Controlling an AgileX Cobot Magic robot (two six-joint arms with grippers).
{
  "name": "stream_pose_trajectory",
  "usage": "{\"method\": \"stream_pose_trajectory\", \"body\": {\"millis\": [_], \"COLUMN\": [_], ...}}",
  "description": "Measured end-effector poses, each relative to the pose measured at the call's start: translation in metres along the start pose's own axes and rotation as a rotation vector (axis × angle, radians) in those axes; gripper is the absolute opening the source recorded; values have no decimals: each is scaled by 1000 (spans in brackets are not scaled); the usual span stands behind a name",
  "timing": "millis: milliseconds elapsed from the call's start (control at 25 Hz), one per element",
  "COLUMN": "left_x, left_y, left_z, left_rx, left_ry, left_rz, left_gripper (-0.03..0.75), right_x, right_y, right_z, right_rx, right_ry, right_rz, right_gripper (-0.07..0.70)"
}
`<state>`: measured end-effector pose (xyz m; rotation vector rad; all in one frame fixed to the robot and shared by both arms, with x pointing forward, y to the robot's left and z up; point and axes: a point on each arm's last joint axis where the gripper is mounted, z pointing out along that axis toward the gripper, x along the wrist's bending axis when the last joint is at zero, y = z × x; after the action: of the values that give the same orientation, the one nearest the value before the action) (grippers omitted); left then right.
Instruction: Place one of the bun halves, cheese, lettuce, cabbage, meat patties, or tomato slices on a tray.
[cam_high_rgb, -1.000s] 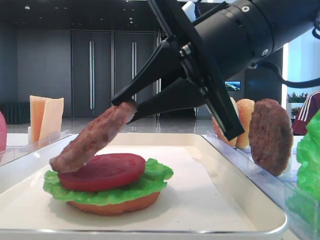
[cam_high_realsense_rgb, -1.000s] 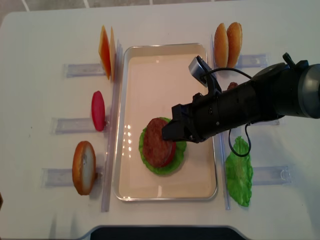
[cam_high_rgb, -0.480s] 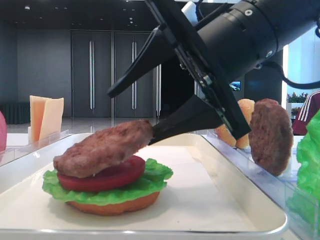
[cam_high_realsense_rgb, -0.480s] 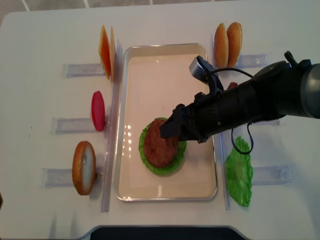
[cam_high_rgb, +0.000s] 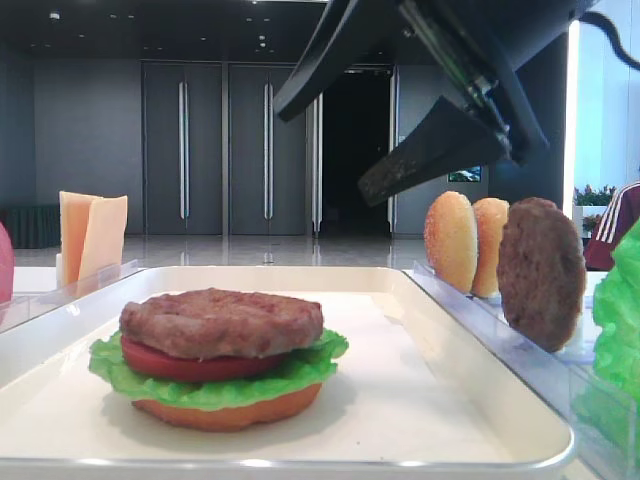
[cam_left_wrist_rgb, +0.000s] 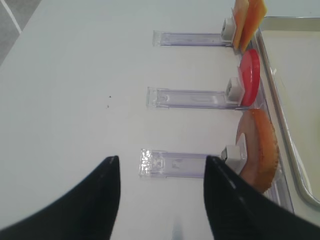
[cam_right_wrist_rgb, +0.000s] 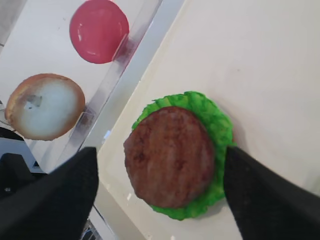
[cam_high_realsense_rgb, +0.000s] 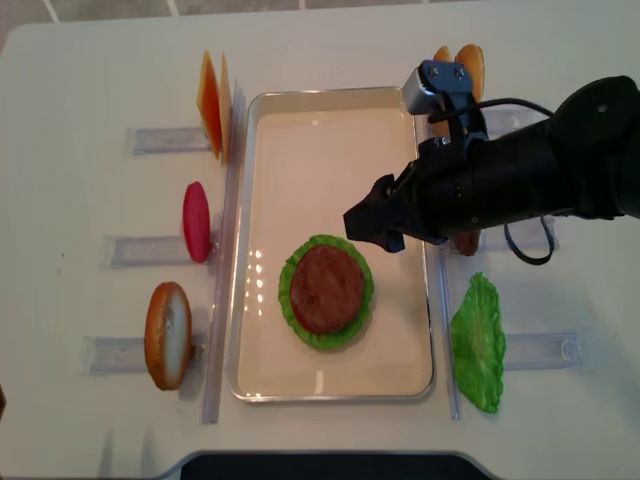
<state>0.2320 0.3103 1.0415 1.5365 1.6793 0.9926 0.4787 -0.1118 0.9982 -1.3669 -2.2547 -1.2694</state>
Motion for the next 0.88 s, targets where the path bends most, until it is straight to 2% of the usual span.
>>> {"method": "stream_pose_trajectory", "body": {"millis": [160, 360, 680, 880], "left_x": [0, 0, 0, 0], "left_y": [0, 0, 0, 0], "left_z": [0, 0, 0, 0], "left_rx": [0, 0, 0, 0], "left_ry": [0, 0, 0, 0], "left_rz": [0, 0, 0, 0], "left_gripper": [409, 409, 409, 409], "right_x": [-2, -19, -55, -74], "right_y": [3, 1, -16, -32], "right_z": [-26, -63, -127, -153], "right_rx": [-2, 29, 105, 208], "right_ry": [-72, -227, -519, -692], "right_rz": [-22, 10, 169, 262], "right_gripper": [527, 527, 527, 527]}}
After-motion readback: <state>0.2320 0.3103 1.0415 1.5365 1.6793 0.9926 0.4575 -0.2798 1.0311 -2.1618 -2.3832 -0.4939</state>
